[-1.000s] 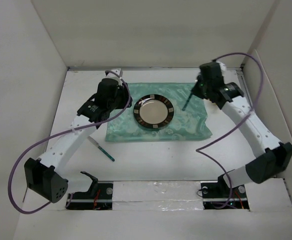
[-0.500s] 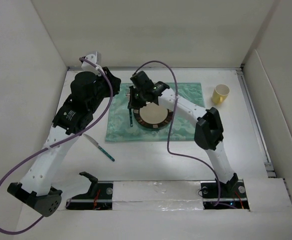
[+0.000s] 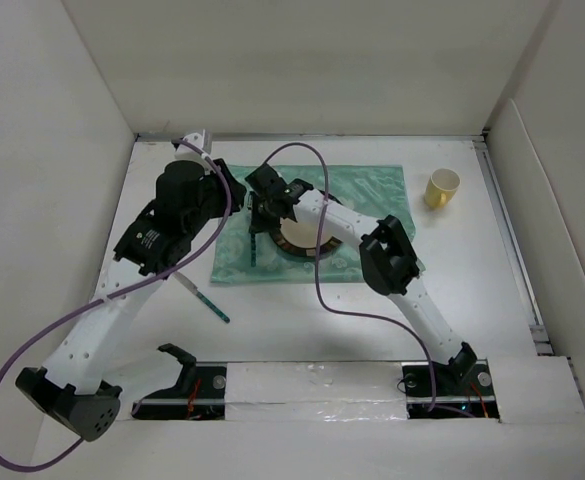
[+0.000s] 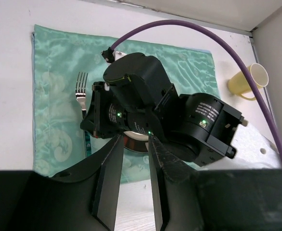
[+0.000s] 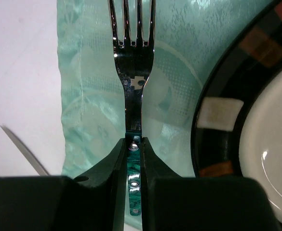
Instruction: Set the dinner table for one person
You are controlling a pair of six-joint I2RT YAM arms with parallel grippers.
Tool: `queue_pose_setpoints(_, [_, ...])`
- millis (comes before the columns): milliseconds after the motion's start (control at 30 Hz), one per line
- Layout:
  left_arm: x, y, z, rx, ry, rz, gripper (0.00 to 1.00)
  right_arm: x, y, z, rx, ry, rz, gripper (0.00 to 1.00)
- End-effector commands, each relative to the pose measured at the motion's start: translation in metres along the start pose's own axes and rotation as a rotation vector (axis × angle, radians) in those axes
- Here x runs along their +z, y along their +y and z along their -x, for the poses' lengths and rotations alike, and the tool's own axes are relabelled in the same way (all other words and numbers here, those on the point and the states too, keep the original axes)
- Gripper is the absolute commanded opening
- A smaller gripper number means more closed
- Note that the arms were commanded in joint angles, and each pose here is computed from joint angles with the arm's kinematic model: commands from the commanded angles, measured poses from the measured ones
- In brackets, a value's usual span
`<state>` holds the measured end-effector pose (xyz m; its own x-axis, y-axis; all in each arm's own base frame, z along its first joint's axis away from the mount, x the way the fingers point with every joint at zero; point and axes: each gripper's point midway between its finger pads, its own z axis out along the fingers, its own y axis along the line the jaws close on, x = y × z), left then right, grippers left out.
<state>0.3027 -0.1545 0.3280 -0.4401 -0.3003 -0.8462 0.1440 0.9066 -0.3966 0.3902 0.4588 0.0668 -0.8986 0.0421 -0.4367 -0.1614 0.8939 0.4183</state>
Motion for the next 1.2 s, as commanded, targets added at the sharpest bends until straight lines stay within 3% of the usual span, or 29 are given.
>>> queue_pose_setpoints(0, [-0.014,-0.005,0.007,-0.014,-0.038,-0.036,0.25,-0.002,0.025,0.027,0.033,-0.106,0.049,0.00])
queue_pose_setpoints(233, [-0.016,0.000,0.002,-0.006,-0.034,-0.027,0.25,0.015,0.015,0.020,0.037,-0.093,0.014,0.05])
queue_pose_setpoints(467, [-0.015,-0.001,0.003,0.002,-0.040,-0.029,0.25,0.003,0.026,0.028,0.034,-0.107,0.048,0.34])
queue_pose_setpoints(633, [-0.022,-0.002,0.023,0.029,-0.085,-0.011,0.25,-0.046,0.052,0.049,0.007,-0.174,0.115,0.45])
queue_pose_setpoints(733, [-0.034,-0.008,0.052,0.044,-0.148,-0.006,0.26,-0.080,0.063,0.044,-0.046,-0.202,0.150,0.44])
queue_pose_setpoints(767, [-0.037,-0.009,0.057,0.044,-0.156,-0.006,0.26,-0.088,0.073,0.030,-0.094,-0.194,0.177,0.21])
queue_pose_setpoints(833, [-0.047,-0.016,0.073,0.037,-0.193,-0.025,0.25,-0.098,0.077,0.000,-0.145,-0.170,0.213,0.00])
queue_pose_setpoints(967, [-0.057,-0.024,0.086,0.024,-0.218,-0.055,0.00,-0.088,0.089,-0.075,-0.272,-0.118,0.210,0.00])
queue_pose_setpoints(1033, [-0.058,-0.028,0.089,0.022,-0.221,-0.066,0.00,-0.084,0.102,-0.109,-0.321,-0.078,0.221,0.00])
queue_pose_setpoints(1133, [-0.058,-0.031,0.094,0.013,-0.226,-0.069,0.00,-0.075,0.120,-0.141,-0.382,-0.053,0.229,0.16])
queue_pose_setpoints(1167, [-0.059,-0.031,0.095,0.011,-0.221,-0.066,0.02,-0.073,0.124,-0.144,-0.398,-0.067,0.222,0.29])
